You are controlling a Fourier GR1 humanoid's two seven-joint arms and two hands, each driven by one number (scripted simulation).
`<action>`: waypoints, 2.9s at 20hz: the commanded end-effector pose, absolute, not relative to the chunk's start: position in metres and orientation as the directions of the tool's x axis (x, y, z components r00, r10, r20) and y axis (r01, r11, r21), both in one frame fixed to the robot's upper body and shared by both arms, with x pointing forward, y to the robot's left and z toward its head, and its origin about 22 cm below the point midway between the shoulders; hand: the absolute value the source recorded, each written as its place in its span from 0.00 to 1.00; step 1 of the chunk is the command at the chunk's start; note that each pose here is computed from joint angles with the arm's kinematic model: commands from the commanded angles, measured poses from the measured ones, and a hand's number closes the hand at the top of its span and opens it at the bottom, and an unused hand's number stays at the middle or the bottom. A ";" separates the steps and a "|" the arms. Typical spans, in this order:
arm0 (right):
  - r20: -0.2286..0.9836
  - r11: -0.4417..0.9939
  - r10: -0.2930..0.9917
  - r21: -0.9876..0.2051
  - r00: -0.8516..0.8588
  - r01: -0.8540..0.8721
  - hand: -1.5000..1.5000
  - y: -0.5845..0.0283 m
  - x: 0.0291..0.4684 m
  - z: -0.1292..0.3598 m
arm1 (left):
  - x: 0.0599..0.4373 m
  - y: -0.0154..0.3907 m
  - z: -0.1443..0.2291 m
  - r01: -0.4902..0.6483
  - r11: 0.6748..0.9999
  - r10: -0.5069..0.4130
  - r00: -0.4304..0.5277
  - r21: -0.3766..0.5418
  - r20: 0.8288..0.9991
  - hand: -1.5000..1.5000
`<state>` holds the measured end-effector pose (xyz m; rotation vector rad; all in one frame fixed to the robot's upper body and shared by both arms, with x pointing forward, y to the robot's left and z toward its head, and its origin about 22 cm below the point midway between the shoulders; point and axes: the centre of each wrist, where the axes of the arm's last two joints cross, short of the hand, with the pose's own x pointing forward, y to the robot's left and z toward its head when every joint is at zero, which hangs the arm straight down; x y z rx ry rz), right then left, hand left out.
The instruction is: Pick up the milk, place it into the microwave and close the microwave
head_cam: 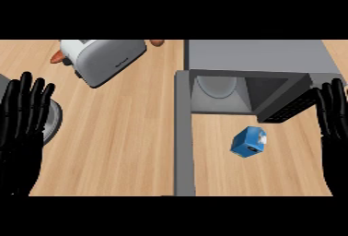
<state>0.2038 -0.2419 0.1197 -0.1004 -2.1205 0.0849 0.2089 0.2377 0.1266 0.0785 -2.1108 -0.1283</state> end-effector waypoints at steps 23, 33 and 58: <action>0.950 0.999 0.014 -0.029 -0.311 -0.043 0.00 -0.225 0.248 0.105 | 0.176 0.251 0.112 0.052 0.999 0.015 -0.377 0.005 0.926 0.00; 0.963 0.998 0.059 -0.059 -0.263 0.010 0.00 -0.249 0.230 0.036 | 0.148 0.266 0.134 0.070 0.997 0.012 -0.380 0.016 0.925 0.00; 0.983 0.998 0.021 -0.010 -0.183 0.061 0.00 -0.283 0.242 -0.113 | 0.129 0.249 0.130 0.072 0.997 -0.005 -0.376 0.035 0.927 0.00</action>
